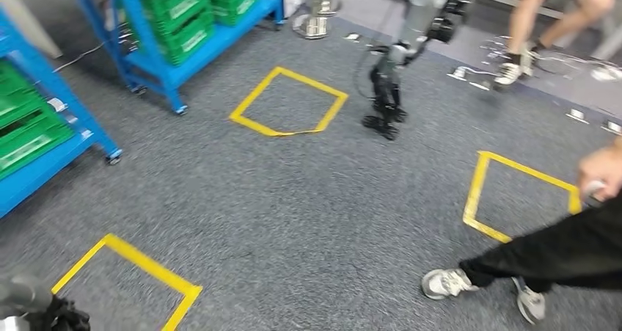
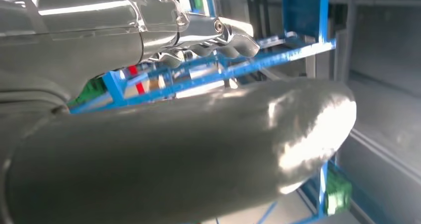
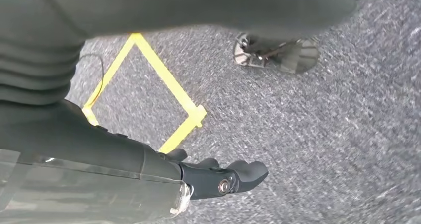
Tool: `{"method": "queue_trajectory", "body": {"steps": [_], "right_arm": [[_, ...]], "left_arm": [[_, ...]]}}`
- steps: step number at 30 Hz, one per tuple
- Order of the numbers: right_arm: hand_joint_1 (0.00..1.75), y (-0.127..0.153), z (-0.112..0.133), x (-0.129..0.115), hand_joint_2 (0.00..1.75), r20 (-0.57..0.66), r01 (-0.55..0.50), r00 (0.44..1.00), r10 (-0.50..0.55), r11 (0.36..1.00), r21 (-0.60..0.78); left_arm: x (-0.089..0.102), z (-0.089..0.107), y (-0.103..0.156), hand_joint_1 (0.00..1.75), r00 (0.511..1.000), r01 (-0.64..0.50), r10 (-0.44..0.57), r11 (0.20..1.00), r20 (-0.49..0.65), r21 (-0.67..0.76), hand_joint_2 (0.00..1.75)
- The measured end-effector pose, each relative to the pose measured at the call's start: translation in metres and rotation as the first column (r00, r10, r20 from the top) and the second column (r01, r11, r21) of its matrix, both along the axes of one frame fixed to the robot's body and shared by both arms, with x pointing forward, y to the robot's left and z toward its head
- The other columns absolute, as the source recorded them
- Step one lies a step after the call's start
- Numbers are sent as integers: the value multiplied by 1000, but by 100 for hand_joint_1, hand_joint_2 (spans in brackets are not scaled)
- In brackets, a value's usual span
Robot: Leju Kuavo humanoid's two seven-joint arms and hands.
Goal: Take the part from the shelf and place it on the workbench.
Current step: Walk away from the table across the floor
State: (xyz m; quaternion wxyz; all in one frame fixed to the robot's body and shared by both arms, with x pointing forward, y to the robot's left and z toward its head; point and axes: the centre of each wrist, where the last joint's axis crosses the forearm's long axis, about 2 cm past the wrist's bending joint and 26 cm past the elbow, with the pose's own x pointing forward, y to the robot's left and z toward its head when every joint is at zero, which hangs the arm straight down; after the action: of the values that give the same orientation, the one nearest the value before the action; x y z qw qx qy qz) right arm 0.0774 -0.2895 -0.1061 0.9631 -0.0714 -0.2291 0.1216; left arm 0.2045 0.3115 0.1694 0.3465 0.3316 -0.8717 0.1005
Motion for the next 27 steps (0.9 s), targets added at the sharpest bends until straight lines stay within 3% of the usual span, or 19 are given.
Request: {"method": "queue_trajectory", "body": {"steps": [27], "right_arm": [[0, -5, 1, 3, 175, -1, -1, 1000, 1, 1000, 6]], "left_arm": [[3, 3, -12, 0, 999, 36, -36, 999, 1, 15, 0]]}}
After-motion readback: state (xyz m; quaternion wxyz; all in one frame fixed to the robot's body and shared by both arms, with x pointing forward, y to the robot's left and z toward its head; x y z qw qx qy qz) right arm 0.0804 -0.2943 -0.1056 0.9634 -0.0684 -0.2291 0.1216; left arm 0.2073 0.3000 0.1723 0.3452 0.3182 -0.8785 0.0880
